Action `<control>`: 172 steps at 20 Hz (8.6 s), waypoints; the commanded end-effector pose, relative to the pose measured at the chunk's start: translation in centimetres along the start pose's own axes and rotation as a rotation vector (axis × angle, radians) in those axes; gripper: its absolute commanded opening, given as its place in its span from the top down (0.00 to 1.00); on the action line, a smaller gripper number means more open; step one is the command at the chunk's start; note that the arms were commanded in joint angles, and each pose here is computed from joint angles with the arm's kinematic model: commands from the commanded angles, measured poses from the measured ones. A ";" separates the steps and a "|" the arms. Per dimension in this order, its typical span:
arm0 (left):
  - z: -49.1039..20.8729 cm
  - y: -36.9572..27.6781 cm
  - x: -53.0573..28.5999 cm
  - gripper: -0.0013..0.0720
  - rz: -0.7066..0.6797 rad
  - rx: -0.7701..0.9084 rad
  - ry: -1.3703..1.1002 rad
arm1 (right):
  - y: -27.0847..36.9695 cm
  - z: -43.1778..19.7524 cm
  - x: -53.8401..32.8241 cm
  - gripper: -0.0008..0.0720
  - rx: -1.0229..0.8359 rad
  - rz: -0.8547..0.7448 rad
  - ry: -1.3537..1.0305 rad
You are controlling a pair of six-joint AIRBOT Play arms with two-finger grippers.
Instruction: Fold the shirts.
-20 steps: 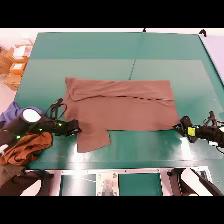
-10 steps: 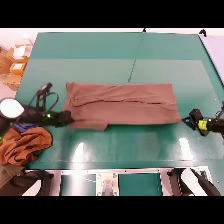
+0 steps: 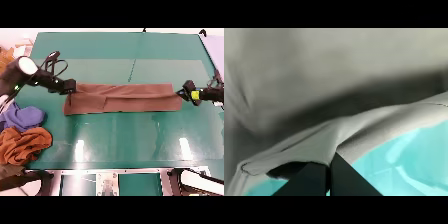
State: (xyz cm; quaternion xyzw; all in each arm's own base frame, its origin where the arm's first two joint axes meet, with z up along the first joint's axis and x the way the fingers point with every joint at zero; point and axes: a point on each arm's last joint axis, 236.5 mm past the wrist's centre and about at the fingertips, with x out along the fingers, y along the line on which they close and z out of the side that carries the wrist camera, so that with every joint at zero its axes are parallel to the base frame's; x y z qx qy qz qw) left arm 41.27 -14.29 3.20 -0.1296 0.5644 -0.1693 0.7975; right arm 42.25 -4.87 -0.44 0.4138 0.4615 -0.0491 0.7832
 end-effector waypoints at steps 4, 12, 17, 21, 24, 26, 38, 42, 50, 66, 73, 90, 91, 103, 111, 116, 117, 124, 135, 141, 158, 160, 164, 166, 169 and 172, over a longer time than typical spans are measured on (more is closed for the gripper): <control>4.5 3.4 7.4 0.96 0.046 -0.008 0.026 | 0.4 4.5 7.5 0.97 -0.008 -0.004 0.035; 4.3 4.1 9.4 0.26 0.047 -0.028 0.067 | -0.5 5.8 8.7 0.53 -0.057 -0.003 0.076; 5.4 4.3 1.5 0.20 0.033 -0.031 0.157 | -3.0 8.8 1.9 0.29 -0.097 -0.002 0.145; 7.0 4.4 -0.7 0.20 0.004 -0.087 0.099 | -6.4 6.4 3.2 0.25 -0.108 0.007 0.284; 7.2 2.8 -0.2 0.20 -0.022 -0.067 0.087 | -7.3 3.8 6.6 0.25 -0.112 0.044 0.389; 7.9 1.7 0.1 0.20 -0.037 -0.055 0.056 | -7.1 2.3 8.8 0.25 -0.096 0.077 0.439; 9.2 -1.8 1.2 0.34 -0.110 -0.032 -0.004 | -1.6 2.6 8.1 0.97 -0.218 0.182 0.500; 7.9 -8.1 7.1 0.95 -0.191 0.073 0.011 | 5.8 5.2 2.3 0.97 -0.357 0.290 0.402; 2.0 -23.7 22.5 0.95 -0.498 -0.016 0.009 | 17.7 -1.6 -8.3 0.97 -0.647 0.379 0.408; 5.8 -15.6 11.4 0.96 -0.425 0.049 0.178 | 26.7 -9.8 -9.0 0.97 -0.667 0.437 0.436; 8.3 6.2 -5.1 0.96 0.239 -0.008 0.098 | 35.2 -22.1 1.9 0.97 -0.647 0.548 0.377; 9.3 10.2 -6.8 0.95 0.254 -0.084 0.037 | 20.3 -8.3 10.1 0.24 -0.494 0.207 0.346; 9.3 10.2 -6.8 0.95 0.253 -0.084 0.037 | 17.7 -8.6 10.3 0.24 -0.455 0.172 0.397; 9.0 10.2 -6.8 0.95 0.252 -0.079 0.049 | 15.1 -20.7 17.2 0.74 -0.316 0.258 0.645; 9.0 10.2 -6.8 0.95 0.252 -0.078 0.049 | 11.2 -2.5 8.4 0.97 -0.234 0.194 0.298; 9.0 10.2 -6.8 0.95 0.251 -0.078 0.048 | -3.4 9.0 -3.5 0.97 -0.023 0.009 0.035; 9.1 10.2 -6.8 0.95 0.252 -0.078 0.045 | -7.0 10.1 -6.2 0.97 0.032 -0.038 -0.022; 9.2 10.1 -6.8 0.95 0.250 -0.077 0.040 | -27.8 6.2 -21.9 0.97 0.524 -0.243 -0.337; 9.7 8.7 -6.4 0.95 0.187 -0.052 0.024 | -34.6 -5.8 -18.5 0.97 0.806 -0.273 -0.298; 9.8 8.6 -6.4 0.95 0.181 -0.034 0.022 | -34.8 -6.9 -24.7 0.41 0.823 -0.442 -0.162; -3.2 -3.2 -1.5 0.95 0.050 0.073 0.284 | 2.2 -9.4 -6.8 0.97 -0.342 -0.063 0.114; -7.8 -2.9 -2.1 0.95 0.052 0.042 0.292 | 2.8 -13.8 -5.3 0.97 -0.409 -0.046 0.202; -13.7 -0.7 -3.7 0.95 0.103 -0.003 0.250 | 4.9 -17.9 -4.1 0.97 -0.526 -0.006 0.270; -14.1 -0.7 -4.2 0.95 0.103 0.001 0.244 | 5.3 -19.9 -4.2 0.97 -0.551 0.007 0.330; -14.3 -0.9 -4.3 0.95 0.099 -0.005 0.252 | 5.6 -20.5 -4.1 0.97 -0.570 0.013 0.341; -14.3 -0.9 -4.2 0.95 0.099 -0.020 0.250 | 5.6 -20.5 -4.1 0.97 -0.570 0.013 0.341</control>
